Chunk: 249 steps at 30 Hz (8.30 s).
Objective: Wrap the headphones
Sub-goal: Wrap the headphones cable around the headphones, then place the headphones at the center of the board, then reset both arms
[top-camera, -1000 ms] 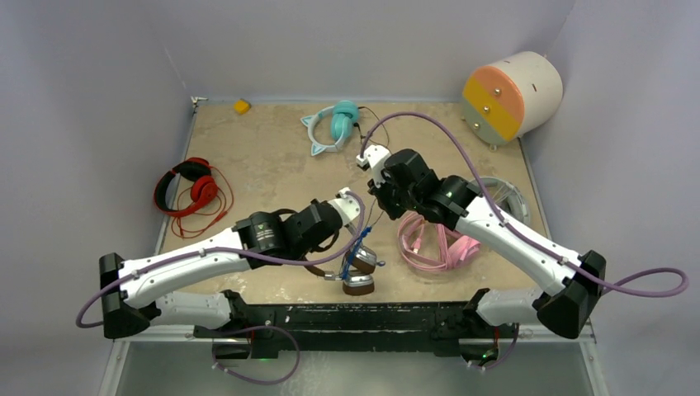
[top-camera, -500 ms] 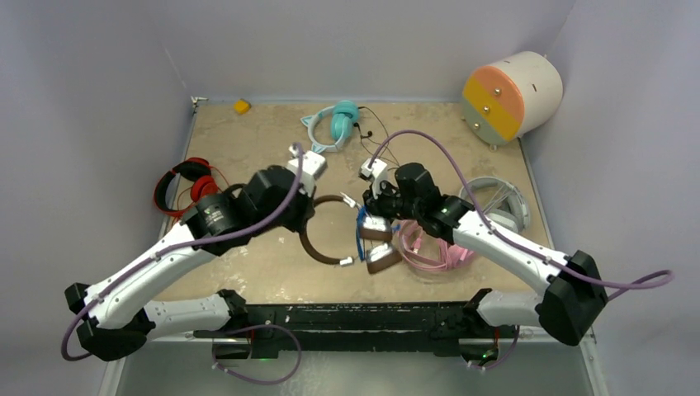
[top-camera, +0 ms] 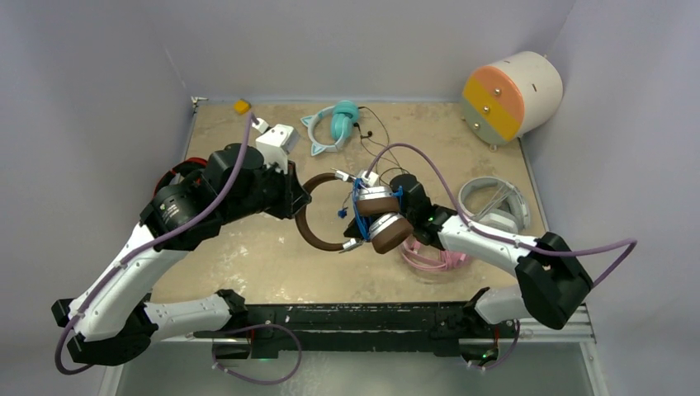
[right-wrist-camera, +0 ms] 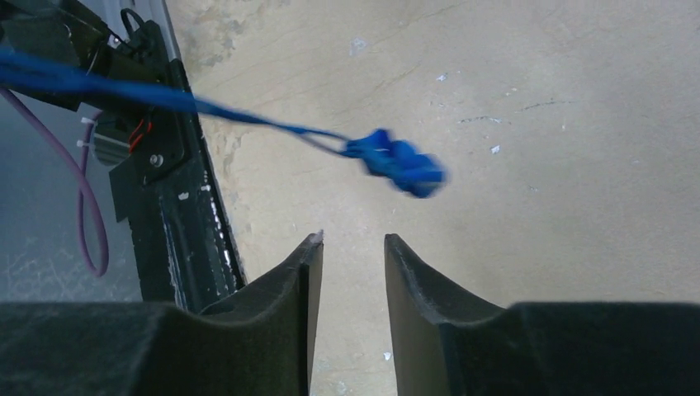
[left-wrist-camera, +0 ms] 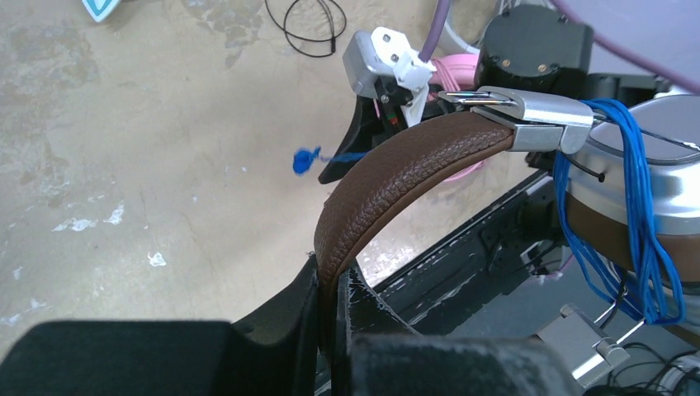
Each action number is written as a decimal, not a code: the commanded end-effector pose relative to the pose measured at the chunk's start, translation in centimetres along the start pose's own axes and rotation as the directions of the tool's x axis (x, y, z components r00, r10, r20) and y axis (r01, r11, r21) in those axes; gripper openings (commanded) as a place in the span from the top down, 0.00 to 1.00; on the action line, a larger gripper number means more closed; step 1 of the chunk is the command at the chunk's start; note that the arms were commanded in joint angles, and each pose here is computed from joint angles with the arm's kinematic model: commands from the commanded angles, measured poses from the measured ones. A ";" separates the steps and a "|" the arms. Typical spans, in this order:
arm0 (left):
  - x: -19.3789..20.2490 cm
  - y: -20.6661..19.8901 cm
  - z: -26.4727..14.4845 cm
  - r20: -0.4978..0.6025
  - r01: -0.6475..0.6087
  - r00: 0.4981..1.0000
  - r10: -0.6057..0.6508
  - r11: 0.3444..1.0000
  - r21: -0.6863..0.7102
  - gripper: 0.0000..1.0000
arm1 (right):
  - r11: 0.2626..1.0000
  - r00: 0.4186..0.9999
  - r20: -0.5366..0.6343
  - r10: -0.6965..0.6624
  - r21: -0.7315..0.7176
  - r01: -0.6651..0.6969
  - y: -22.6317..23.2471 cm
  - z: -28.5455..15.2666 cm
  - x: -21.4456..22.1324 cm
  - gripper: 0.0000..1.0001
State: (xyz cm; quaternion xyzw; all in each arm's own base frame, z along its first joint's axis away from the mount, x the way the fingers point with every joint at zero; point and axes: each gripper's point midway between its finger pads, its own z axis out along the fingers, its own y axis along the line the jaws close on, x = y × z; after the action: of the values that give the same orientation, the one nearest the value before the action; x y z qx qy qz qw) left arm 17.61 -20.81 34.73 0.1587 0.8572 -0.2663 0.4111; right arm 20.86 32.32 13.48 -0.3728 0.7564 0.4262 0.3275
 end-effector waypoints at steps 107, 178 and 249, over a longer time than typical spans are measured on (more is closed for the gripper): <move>0.6 10.5 9.4 0.155 0.132 0.984 -0.083 0.930 -0.342 1.00 | 0.939 0.790 0.539 0.290 -0.321 -0.126 12.8 -10.3 -9.5 0.90; 13.6 11.4 21.3 -0.183 0.276 0.917 -0.353 0.897 -0.346 1.00 | 0.814 0.923 0.375 0.091 0.506 -0.286 -2.1 -9.3 -7.8 0.37; 8.4 14.3 8.8 0.262 0.338 0.931 -0.253 0.870 -0.359 0.00 | -0.474 0.611 0.777 0.149 0.599 -0.646 -11.2 -31.4 13.6 1.00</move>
State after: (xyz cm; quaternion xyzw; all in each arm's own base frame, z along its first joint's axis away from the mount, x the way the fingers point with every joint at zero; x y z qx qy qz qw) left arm 25.00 -14.22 17.72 -0.0923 0.8658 -0.1627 0.4640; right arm 19.40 -1.48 11.55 0.3754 0.8228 -0.1199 0.4095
